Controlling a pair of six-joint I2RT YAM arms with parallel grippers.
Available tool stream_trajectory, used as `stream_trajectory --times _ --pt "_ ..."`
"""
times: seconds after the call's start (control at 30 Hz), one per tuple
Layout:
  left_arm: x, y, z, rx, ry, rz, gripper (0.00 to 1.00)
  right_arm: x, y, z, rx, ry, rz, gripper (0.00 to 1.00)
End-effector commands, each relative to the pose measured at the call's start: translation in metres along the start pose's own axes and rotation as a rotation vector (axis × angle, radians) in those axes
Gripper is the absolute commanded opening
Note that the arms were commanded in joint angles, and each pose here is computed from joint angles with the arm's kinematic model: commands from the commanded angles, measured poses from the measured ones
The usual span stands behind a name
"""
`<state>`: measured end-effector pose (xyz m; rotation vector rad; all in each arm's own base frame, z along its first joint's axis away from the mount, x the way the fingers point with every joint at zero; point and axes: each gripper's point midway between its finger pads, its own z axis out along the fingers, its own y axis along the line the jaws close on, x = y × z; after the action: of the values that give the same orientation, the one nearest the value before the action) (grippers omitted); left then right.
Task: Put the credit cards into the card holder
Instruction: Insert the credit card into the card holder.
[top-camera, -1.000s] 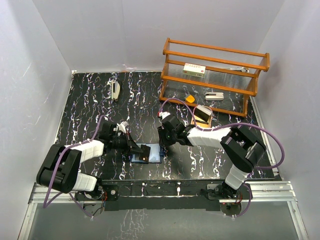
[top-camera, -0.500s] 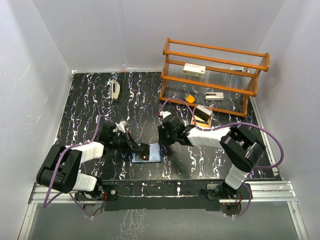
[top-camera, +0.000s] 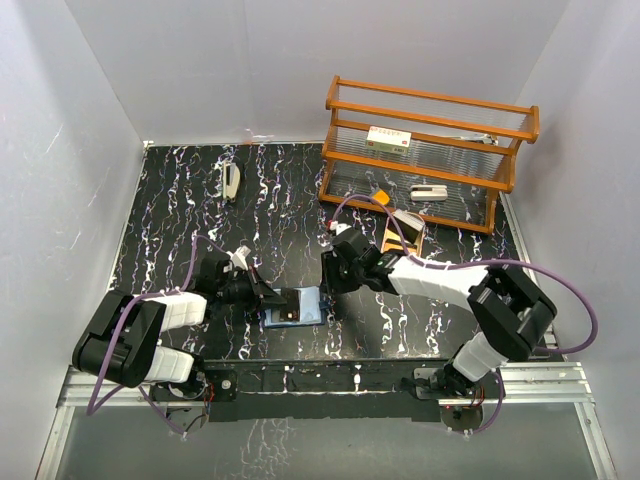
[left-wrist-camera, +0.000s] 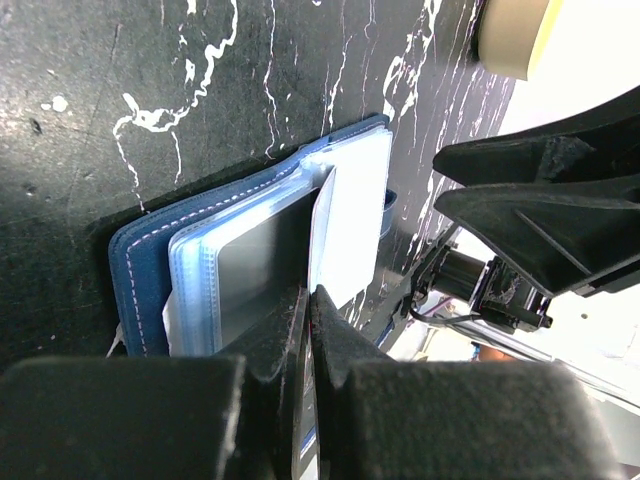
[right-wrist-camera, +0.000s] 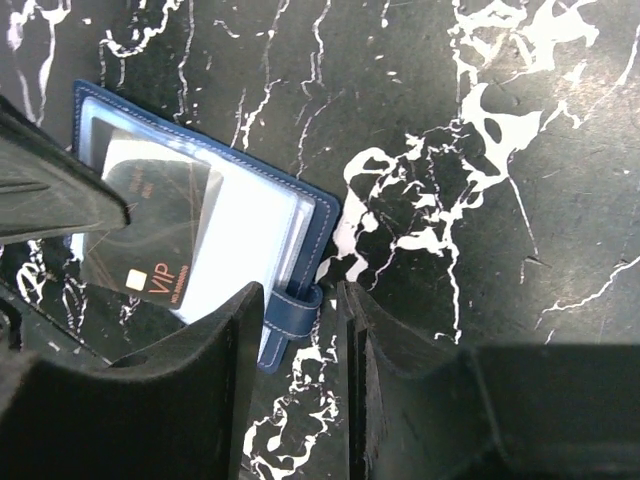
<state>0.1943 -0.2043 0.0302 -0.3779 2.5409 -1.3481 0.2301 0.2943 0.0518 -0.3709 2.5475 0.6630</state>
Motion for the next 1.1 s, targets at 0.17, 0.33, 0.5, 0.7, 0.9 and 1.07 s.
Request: stream_trajectory --times 0.17,0.33,0.5,0.7,0.9,1.07 --pt "-0.003 0.002 0.0 0.001 -0.032 0.013 0.0 0.016 0.028 -0.009 -0.159 0.039 0.061 0.35" --pt "-0.005 0.001 0.001 0.006 -0.034 0.015 0.0 0.027 0.029 -0.001 -0.165 0.074 0.079 0.35" --pt "-0.007 0.001 0.001 0.001 -0.048 0.015 0.0 0.037 0.034 0.005 -0.173 0.099 0.091 0.33" --pt "-0.005 0.003 0.001 0.019 -0.066 -0.001 0.0 0.044 0.032 0.01 -0.165 0.107 0.111 0.3" --pt "-0.003 0.002 0.001 0.033 -0.062 0.003 0.0 0.044 0.031 0.01 -0.16 0.098 0.118 0.28" --pt "-0.003 0.001 0.001 0.037 -0.059 0.008 0.0 0.041 0.031 0.01 -0.155 0.086 0.116 0.27"
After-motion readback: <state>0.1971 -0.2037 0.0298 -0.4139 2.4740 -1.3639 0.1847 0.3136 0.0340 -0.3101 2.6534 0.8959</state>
